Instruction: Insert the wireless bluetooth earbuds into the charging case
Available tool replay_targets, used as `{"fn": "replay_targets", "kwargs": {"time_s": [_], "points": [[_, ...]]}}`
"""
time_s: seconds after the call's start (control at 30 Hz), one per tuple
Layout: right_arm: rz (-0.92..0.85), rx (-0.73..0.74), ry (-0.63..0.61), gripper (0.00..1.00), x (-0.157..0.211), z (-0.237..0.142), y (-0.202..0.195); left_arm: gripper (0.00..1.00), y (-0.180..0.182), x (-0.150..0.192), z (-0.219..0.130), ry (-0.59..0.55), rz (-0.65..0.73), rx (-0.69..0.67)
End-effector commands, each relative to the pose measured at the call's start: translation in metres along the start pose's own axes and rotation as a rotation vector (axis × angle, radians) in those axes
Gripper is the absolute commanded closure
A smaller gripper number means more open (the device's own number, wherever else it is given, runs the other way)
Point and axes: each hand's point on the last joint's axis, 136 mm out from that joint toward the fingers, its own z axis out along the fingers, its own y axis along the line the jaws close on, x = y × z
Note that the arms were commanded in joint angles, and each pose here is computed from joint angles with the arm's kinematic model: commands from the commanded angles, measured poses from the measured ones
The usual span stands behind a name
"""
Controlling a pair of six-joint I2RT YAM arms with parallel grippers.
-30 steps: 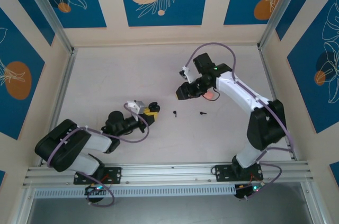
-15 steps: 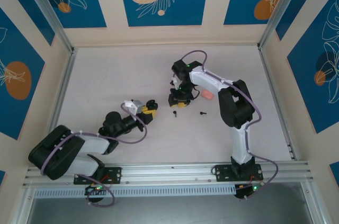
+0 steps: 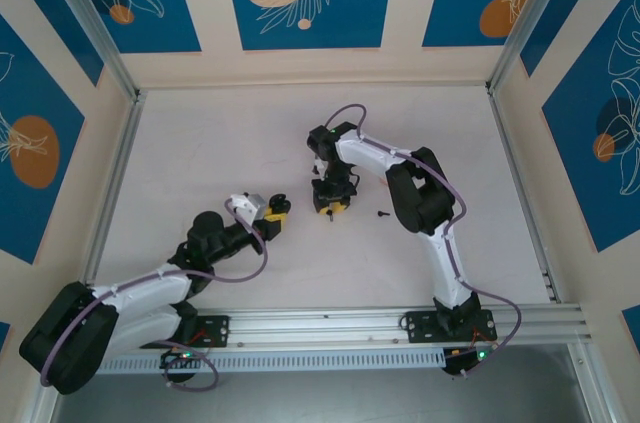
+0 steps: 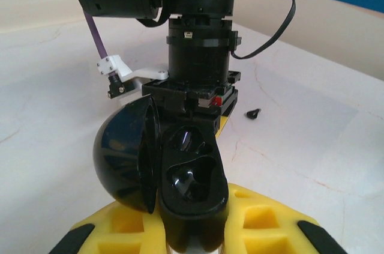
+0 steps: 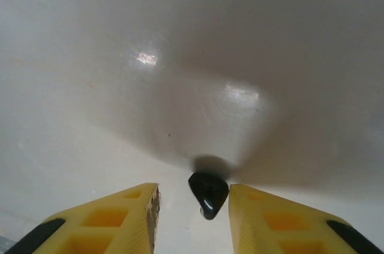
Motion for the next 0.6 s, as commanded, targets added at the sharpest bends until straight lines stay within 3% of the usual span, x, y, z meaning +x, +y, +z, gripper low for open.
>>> {"fn": "replay_targets", "kwargs": {"time_s": [0.0, 0.57], "points": [[0.020, 0.015, 0.019, 0.67, 0.003, 0.001, 0.000, 0.86, 0.004, -0.007, 0.001, -0.004, 0.027, -0.013], [0.019, 0.088, 0.036, 0.69, 0.005, 0.014, -0.012, 0.86, 0.001, -0.012, -0.004, -0.012, 0.028, -0.007]]}}
